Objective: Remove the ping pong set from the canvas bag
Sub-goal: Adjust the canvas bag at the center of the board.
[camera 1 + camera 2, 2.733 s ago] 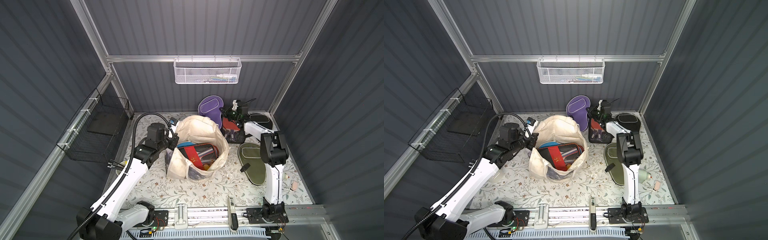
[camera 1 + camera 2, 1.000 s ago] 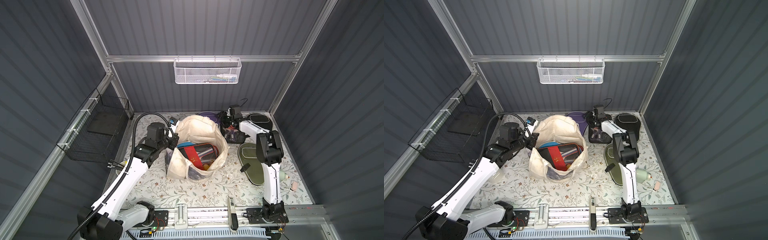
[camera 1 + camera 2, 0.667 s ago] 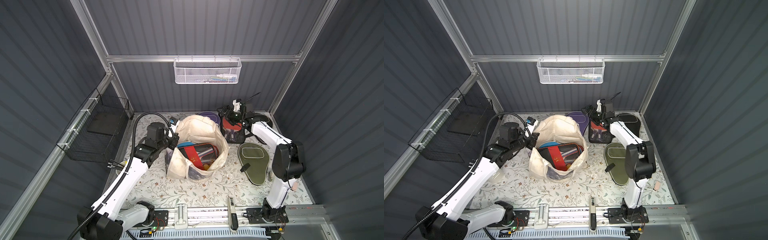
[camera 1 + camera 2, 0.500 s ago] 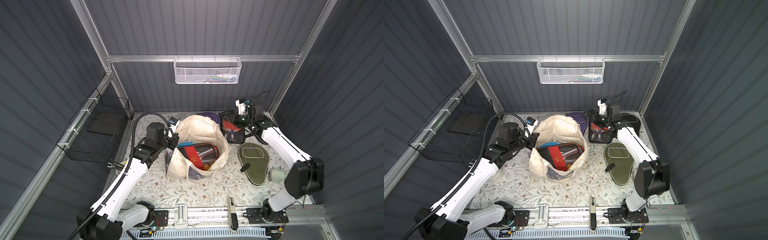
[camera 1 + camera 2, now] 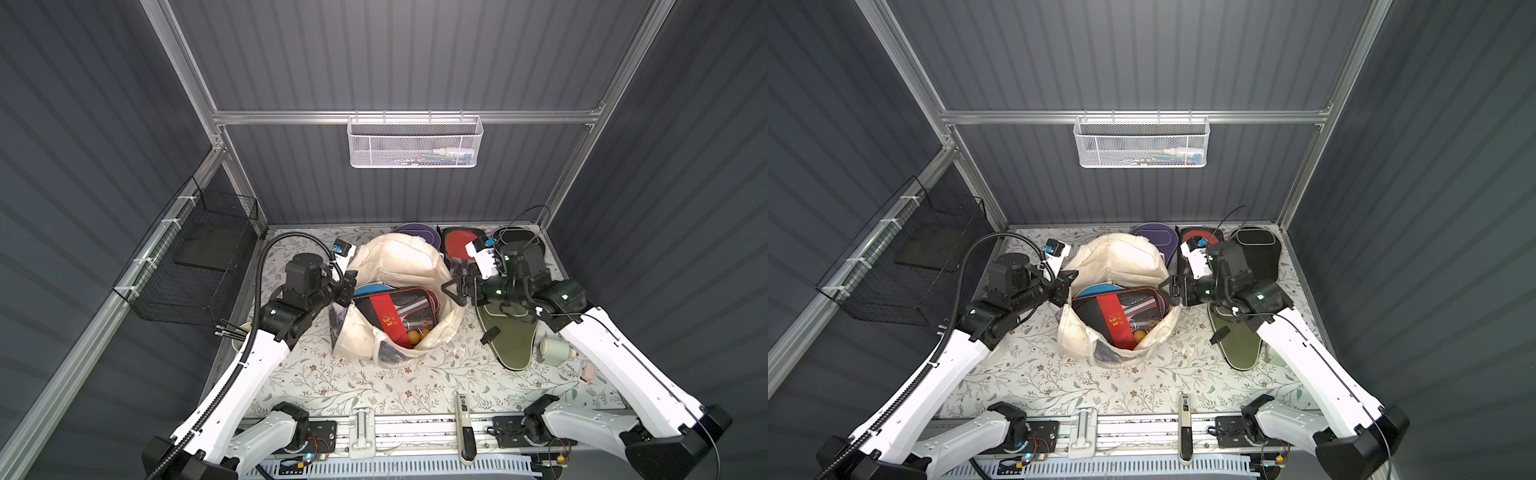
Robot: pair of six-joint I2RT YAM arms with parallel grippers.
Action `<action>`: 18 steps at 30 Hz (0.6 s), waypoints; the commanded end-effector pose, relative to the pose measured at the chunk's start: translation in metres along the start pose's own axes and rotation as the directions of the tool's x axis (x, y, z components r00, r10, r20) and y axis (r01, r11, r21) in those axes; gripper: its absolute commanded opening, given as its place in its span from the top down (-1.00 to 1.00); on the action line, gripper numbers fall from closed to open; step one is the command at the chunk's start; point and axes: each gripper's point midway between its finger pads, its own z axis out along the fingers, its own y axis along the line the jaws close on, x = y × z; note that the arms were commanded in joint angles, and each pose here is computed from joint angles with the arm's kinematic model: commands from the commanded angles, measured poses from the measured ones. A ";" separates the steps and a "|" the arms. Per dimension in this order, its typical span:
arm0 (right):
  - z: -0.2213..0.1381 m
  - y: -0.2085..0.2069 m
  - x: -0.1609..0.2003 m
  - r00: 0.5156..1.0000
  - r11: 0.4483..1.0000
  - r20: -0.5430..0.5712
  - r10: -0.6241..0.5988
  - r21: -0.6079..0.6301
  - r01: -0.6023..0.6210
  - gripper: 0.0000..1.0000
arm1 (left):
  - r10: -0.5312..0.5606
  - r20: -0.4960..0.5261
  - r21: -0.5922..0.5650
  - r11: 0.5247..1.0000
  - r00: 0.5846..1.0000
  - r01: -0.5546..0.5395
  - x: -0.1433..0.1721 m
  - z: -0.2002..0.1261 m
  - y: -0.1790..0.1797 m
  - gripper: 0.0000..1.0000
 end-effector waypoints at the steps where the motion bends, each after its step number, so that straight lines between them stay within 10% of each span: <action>1: 0.002 -0.023 0.016 0.999 0.987 -0.032 0.008 0.158 -0.003 -0.34 | 0.005 0.232 0.042 0.999 0.973 -0.015 -0.061 -0.030 -0.010 1.00; 6: -0.028 -0.011 0.011 1.000 0.983 0.013 -0.021 0.184 0.018 1.00 | -0.030 0.223 0.078 0.997 0.974 0.013 -0.061 -0.033 -0.016 1.00; 18: -0.078 -0.008 0.048 1.000 0.975 0.009 0.027 0.219 -0.028 1.00 | -0.097 0.191 0.120 0.990 0.977 0.075 -0.056 -0.035 -0.023 1.00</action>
